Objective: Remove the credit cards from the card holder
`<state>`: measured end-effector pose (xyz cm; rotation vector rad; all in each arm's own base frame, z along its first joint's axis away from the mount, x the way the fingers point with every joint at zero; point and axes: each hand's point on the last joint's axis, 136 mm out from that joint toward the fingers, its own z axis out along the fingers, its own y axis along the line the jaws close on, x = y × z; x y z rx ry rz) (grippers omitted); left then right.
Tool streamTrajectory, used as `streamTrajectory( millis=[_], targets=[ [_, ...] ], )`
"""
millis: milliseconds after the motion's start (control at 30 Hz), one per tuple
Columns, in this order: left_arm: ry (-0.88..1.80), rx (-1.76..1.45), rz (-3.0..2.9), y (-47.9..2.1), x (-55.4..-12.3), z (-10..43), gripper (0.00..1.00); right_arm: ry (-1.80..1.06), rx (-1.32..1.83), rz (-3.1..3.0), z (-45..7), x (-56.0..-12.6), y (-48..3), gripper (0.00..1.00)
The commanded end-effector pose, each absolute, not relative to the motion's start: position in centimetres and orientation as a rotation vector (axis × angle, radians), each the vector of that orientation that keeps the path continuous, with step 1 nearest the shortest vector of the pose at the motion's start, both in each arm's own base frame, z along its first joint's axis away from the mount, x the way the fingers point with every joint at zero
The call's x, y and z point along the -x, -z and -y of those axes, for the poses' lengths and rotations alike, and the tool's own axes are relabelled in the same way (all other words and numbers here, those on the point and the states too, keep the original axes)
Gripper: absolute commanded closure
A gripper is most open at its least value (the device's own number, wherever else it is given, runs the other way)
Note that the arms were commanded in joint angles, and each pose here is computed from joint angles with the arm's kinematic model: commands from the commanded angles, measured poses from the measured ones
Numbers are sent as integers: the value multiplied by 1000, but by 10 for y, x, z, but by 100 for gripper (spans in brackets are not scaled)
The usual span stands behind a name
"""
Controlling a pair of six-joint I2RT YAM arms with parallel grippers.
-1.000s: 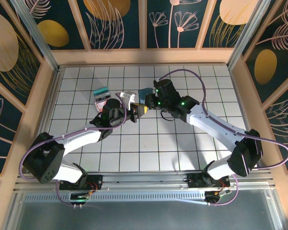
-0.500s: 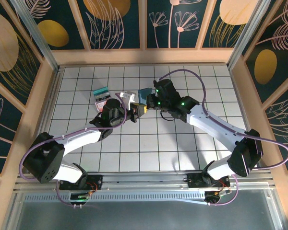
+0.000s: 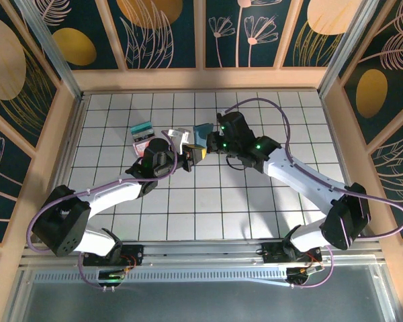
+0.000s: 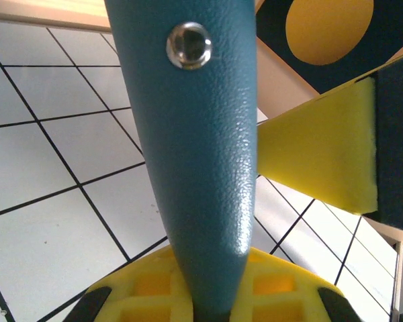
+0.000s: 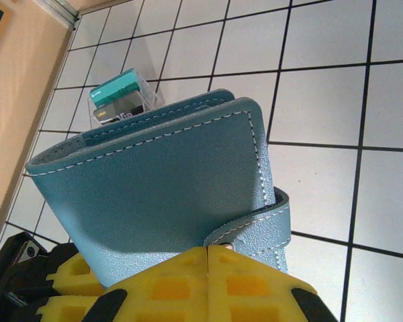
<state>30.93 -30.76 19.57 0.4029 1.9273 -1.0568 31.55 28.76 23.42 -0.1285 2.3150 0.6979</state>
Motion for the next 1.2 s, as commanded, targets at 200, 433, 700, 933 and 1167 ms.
streamTrajectory(
  millis=[200, 433, 700, 933, 1167],
  targets=[
    [1077, -392, -1808, -232, -313, 308, 100, -655, 75, -2289, -266, -322, -235, 100],
    [1076, -396, -1806, -233, -313, 307, 100, -657, 69, -2278, -259, -322, -238, 100],
    [1078, -401, -1801, -234, -312, 308, 100, -661, 43, -2273, -247, -322, -236, 100],
    [1085, -420, -1796, -236, -311, 310, 100, -663, 14, -2253, -230, -325, -236, 100],
    [1062, -452, -1807, -236, -310, 310, 100, -831, 106, -2143, -228, -318, -253, 62]
  ],
)
